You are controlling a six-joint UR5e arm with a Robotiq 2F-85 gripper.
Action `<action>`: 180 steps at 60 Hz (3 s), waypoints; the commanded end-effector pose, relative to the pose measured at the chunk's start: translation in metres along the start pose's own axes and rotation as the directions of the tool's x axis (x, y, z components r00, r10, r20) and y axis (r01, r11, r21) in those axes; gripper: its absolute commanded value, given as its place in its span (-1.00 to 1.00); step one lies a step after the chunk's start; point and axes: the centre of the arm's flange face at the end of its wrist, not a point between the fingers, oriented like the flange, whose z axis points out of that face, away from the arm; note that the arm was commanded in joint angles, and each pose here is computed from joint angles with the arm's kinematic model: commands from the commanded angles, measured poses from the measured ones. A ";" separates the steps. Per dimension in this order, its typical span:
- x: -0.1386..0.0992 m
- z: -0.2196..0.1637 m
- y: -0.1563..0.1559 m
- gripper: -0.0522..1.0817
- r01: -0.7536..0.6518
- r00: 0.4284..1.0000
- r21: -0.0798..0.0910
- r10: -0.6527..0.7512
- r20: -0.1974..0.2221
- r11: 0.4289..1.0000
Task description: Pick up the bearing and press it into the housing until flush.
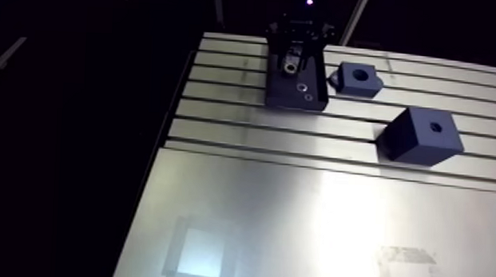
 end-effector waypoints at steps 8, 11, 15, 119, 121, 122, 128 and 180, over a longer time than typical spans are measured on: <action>-0.002 -0.017 0.004 0.14 -0.004 1.000 0.004 0.004 -0.021 1.000; -0.003 -0.019 0.006 0.15 -0.006 1.000 0.006 0.006 -0.021 1.000; -0.005 -0.027 0.013 0.19 -0.004 1.000 0.007 0.004 -0.031 1.000; -0.020 -0.028 0.154 0.22 -0.111 0.994 0.004 0.111 -0.016 0.994; -0.020 -0.028 0.154 0.22 -0.111 0.994 0.004 0.111 -0.016 0.994; -0.019 -0.028 0.154 0.23 -0.112 0.994 0.004 0.112 -0.018 0.994; -0.018 -0.027 0.154 0.23 -0.112 0.994 0.004 0.112 -0.017 0.994; -0.011 -0.013 0.154 0.24 -0.112 0.994 0.005 0.112 0.002 0.994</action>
